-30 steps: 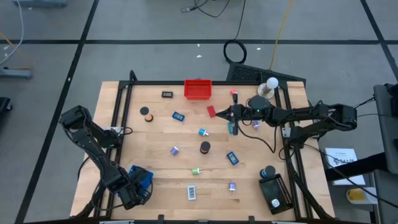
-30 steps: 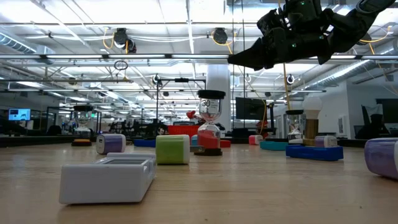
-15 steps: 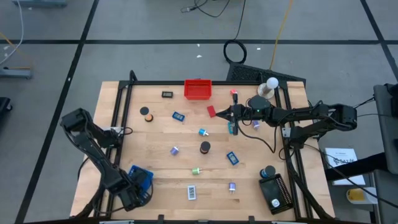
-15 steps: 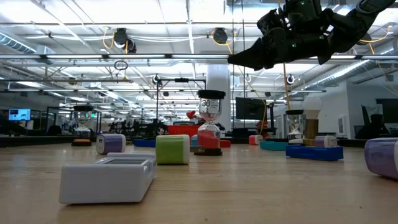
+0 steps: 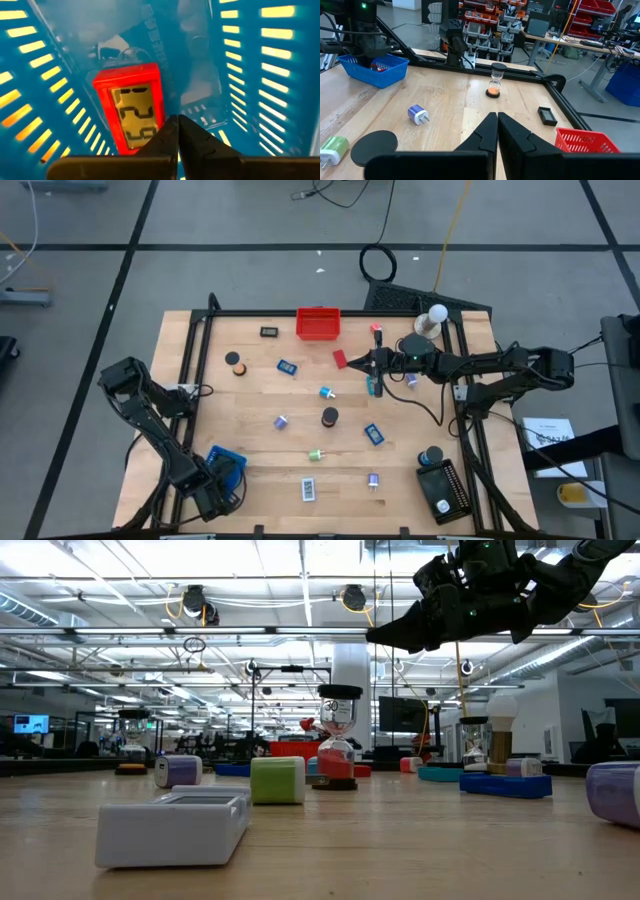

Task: Pick & Place Office items
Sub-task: Put the bottom red digital timer into the blue bin, then put the white hourglass into the red bin

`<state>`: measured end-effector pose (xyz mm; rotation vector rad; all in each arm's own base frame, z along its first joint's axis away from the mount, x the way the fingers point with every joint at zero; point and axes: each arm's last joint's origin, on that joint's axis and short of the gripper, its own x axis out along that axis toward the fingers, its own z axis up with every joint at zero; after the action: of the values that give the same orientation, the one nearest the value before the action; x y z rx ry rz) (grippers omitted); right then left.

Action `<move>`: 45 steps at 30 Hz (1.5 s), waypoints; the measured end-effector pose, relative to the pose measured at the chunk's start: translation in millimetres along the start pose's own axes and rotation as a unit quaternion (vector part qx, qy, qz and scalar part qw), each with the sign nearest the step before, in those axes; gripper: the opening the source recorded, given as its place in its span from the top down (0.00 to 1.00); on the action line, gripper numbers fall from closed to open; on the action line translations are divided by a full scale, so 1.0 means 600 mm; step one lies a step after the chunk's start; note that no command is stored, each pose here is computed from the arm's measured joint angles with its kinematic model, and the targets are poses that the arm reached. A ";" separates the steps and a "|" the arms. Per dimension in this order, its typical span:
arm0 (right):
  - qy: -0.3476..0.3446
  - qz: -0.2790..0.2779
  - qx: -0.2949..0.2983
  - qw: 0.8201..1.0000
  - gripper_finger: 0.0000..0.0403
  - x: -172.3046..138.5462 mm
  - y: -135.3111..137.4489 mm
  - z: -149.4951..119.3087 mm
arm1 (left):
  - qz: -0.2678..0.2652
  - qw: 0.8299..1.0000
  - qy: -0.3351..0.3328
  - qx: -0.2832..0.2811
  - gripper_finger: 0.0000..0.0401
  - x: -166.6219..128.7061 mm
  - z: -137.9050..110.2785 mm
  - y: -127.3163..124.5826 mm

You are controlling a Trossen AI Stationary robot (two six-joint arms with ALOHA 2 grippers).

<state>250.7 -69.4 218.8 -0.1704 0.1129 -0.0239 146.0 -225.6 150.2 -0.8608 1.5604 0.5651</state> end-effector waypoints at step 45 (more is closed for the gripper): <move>0.017 -0.022 0.171 0.985 0.99 -0.017 0.002 0.011 | -0.213 0.630 -0.685 0.298 0.99 -0.168 0.384 0.115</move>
<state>241.4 -66.8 225.9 0.1709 0.1374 -0.0894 236.0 13.9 200.5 -0.0653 0.0204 0.1609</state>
